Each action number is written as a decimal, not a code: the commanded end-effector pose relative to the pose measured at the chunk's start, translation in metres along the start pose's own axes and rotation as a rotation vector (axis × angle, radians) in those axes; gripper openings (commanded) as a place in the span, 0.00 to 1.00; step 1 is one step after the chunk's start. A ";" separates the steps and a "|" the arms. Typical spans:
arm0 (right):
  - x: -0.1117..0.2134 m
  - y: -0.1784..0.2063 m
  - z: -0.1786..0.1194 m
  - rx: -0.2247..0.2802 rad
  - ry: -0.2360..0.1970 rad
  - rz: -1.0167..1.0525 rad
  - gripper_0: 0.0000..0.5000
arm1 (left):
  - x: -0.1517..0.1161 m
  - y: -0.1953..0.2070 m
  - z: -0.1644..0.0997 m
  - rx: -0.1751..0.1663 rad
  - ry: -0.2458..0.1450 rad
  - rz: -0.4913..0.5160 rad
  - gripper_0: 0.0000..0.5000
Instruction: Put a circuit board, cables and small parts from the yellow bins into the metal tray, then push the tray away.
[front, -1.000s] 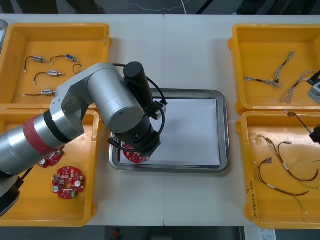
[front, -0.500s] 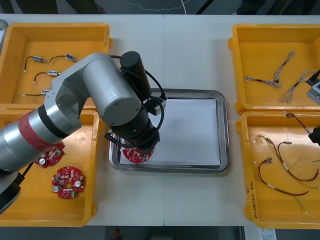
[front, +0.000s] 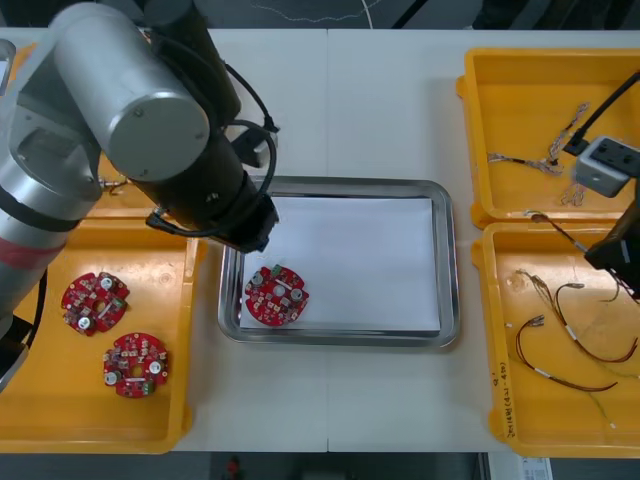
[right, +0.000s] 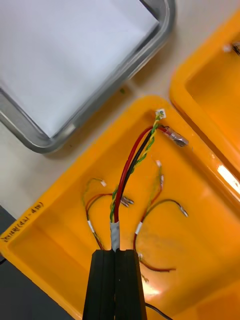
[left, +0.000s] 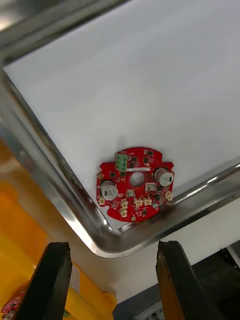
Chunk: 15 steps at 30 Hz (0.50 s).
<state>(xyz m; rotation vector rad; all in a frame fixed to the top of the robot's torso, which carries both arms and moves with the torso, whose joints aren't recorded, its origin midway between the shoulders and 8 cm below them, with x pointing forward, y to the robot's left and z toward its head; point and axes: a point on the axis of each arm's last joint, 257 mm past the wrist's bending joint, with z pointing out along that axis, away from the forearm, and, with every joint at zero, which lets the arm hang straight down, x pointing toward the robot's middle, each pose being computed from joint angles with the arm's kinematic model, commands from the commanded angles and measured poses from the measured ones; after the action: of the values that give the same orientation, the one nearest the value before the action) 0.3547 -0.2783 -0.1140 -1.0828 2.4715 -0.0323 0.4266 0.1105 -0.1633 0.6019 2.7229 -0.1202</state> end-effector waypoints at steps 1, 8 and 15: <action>-0.033 0.016 -0.010 0.024 0.004 -0.210 0.00 | -0.027 0.029 -0.045 -0.023 -0.112 -0.109 1.00; -0.081 0.047 0.006 0.033 -0.016 -0.396 0.00 | -0.031 0.069 -0.068 -0.051 -0.153 -0.210 1.00; -0.135 0.083 0.037 0.042 -0.094 -0.517 0.00 | -0.028 0.131 -0.088 -0.096 -0.166 -0.361 1.00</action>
<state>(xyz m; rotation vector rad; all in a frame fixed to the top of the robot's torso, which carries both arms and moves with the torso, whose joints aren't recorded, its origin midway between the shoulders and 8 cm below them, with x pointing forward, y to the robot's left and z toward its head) 0.3857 -0.1570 -0.1171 -1.5442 2.1628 -0.1865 0.4659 0.1948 -0.0997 0.2972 2.6476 -0.1206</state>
